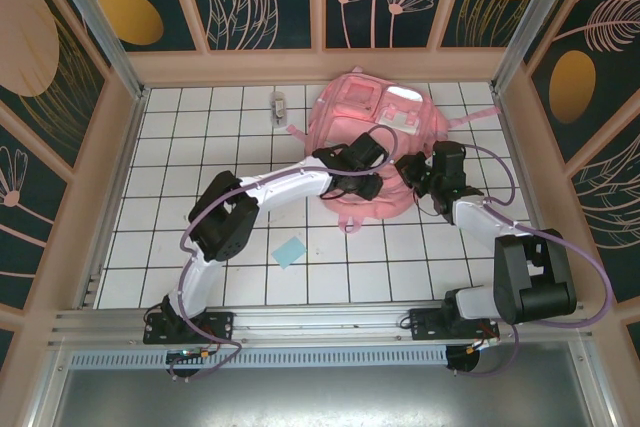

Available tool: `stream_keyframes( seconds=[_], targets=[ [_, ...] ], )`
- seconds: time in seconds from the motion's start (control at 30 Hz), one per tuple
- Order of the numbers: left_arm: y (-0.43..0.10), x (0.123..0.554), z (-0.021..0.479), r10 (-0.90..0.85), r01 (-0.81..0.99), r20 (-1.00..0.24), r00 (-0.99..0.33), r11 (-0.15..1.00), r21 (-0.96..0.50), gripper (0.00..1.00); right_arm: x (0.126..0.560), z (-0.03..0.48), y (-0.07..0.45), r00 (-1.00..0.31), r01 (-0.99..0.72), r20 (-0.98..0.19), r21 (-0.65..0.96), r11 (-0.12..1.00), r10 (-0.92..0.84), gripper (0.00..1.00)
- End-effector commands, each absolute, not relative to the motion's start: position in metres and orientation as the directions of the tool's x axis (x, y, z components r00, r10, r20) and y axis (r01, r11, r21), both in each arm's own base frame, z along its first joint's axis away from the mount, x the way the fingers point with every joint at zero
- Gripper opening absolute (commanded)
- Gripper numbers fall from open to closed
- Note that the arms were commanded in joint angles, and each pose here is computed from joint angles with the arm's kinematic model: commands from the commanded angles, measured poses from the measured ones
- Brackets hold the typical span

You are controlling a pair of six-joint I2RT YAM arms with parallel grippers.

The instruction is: Pack the student bag

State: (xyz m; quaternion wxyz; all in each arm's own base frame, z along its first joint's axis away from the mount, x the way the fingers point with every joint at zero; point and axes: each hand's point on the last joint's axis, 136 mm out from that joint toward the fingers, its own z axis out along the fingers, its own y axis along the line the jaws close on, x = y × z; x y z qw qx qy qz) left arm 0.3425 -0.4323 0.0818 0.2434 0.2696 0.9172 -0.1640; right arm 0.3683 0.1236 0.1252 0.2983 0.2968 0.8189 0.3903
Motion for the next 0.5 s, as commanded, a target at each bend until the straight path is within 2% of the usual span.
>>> stream_keyframes(
  seconds=[0.0, 0.03, 0.17, 0.27, 0.47],
  targets=[
    [-0.409, 0.36, 0.062, 0.415, 0.524, -0.527, -0.742, 0.849, -0.068, 0.08, 0.376, 0.175, 0.141, -0.653, 0.113, -0.312, 0.861, 0.495, 0.691, 0.0],
    [-0.411, 0.357, 0.066, 0.414, 0.534, -0.535, -0.736, 0.841, -0.085, 0.0, 0.376, 0.173, 0.138, -0.651, 0.118, -0.321, 0.853, 0.509, 0.688, 0.0],
    [-0.405, 0.345, 0.077, 0.432, 0.592, -0.534, -0.727, 0.788, -0.168, 0.0, 0.376, 0.164, 0.121, -0.64, 0.138, -0.353, 0.821, 0.554, 0.683, 0.0],
    [-0.371, 0.347, 0.072, 0.431, 0.582, -0.491, -0.757, 0.786, -0.208, 0.0, 0.376, 0.16, 0.103, -0.625, 0.151, -0.386, 0.793, 0.591, 0.678, 0.0],
    [-0.285, 0.371, 0.07, 0.383, 0.473, -0.446, -0.809, 0.874, -0.108, 0.0, 0.379, 0.156, 0.076, -0.598, 0.176, -0.417, 0.765, 0.62, 0.685, 0.0]
  ],
)
